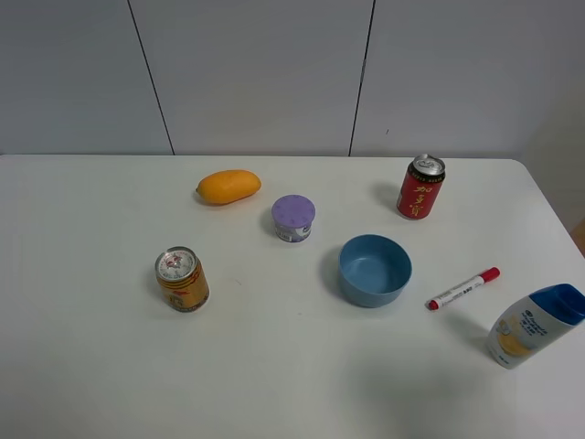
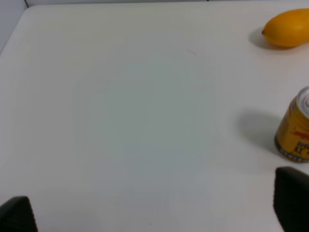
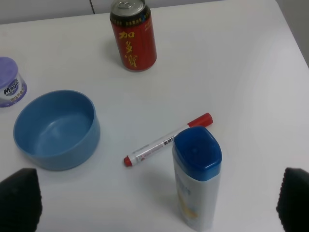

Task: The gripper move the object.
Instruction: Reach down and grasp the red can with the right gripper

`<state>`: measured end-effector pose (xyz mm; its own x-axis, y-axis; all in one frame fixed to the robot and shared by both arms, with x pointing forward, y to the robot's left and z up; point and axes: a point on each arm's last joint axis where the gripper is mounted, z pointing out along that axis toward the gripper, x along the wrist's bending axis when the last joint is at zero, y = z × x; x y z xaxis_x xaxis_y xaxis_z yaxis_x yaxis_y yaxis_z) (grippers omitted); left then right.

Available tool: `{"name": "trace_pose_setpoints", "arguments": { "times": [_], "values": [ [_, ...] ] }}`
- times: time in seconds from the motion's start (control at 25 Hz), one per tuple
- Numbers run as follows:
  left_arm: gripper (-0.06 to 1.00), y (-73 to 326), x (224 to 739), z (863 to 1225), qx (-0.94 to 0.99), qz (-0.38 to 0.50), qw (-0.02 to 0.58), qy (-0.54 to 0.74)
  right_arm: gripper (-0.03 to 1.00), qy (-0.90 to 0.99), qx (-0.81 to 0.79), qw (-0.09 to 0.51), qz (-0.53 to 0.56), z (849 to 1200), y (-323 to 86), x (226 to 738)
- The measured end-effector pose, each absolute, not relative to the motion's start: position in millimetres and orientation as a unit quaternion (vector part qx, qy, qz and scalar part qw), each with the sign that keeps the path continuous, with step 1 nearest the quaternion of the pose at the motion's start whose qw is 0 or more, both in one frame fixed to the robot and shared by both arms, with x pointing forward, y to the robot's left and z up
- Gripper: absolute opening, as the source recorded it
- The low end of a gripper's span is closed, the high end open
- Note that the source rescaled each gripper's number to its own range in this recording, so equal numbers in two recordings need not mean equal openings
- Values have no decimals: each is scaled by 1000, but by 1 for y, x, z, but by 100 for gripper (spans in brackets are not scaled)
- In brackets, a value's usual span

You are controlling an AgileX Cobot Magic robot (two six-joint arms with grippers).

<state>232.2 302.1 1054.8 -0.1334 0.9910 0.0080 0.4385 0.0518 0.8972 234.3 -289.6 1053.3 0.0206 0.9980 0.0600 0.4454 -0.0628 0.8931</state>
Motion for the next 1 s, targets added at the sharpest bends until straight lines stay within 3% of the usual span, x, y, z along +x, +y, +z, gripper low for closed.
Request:
{"name": "trace_pose_setpoints", "arguments": {
  "times": [1.0],
  "values": [
    [100,302,232,1055,560,400,345,638,100,584,618,358,386,1053,-290,234]
  ]
}}
